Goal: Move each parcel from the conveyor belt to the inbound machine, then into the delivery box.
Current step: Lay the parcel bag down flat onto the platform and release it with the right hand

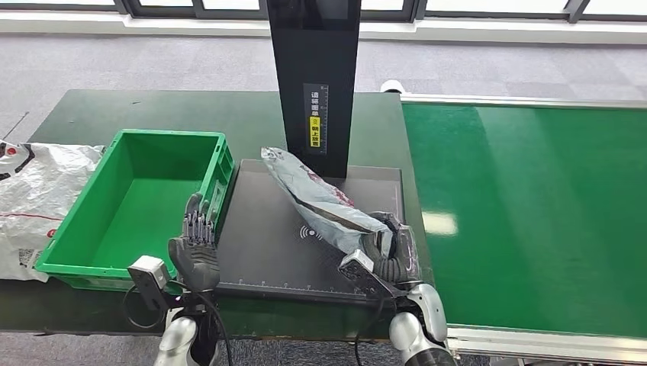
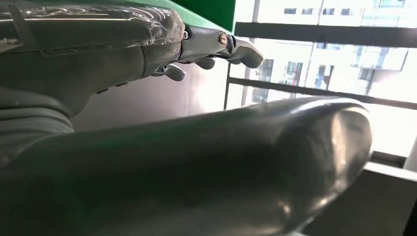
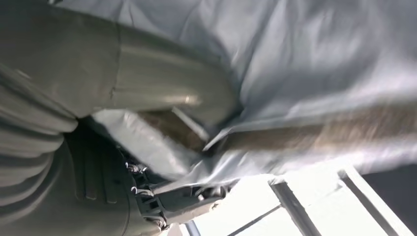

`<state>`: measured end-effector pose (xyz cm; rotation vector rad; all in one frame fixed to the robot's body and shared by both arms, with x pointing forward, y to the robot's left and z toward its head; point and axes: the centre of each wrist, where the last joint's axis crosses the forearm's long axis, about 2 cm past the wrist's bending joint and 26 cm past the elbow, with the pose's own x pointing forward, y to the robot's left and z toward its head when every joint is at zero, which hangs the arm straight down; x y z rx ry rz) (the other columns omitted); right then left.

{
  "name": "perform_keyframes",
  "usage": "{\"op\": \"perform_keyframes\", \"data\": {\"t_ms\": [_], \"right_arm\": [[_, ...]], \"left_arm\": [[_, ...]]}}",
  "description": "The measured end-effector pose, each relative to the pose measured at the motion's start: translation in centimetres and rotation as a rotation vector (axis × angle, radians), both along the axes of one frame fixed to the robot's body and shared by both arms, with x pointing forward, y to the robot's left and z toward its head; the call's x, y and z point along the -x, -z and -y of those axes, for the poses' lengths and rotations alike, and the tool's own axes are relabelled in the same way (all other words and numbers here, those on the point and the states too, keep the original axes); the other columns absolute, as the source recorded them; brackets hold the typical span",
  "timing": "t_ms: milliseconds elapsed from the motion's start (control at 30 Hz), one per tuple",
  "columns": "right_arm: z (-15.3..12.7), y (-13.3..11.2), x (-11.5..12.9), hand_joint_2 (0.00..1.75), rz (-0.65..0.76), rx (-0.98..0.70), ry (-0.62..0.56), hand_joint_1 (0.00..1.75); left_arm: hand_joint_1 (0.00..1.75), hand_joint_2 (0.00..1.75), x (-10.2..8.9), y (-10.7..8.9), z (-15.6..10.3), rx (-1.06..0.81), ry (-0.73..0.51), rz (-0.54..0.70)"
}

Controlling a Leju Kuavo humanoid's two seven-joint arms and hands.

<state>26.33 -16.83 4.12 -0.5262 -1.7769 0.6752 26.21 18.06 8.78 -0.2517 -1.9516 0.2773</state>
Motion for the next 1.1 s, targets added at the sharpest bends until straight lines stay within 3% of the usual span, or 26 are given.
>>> {"op": "perform_keyframes", "data": {"t_ms": [433, 833, 1000, 1100], "right_arm": [[0.1, 1.2, 0.5, 1.75, -0.059, -0.017, -0.015, 0.00], [0.2, 1.3, 1.3, 1.75, -0.072, -0.104, -0.068, 0.00], [0.6, 0.7, 2.5, 1.75, -0.051, -0.196, -0.095, 0.00], [1.0, -0.2, 3.7, 1.75, -0.025, -0.239, -0.101, 0.00]], "left_arm": [[0.00, 0.00, 0.0, -0.3, 0.4, -0.032, 0.051, 0.028], [0.00, 0.00, 0.6, -0.7, -0.4, -0.095, -0.131, -0.050], [0.00, 0.00, 0.8, -0.8, -0.7, -0.238, -0.249, -0.066], [0.00, 0.00, 0.8, -0.9, -0.6, -0.316, -0.251, -0.041]]}}
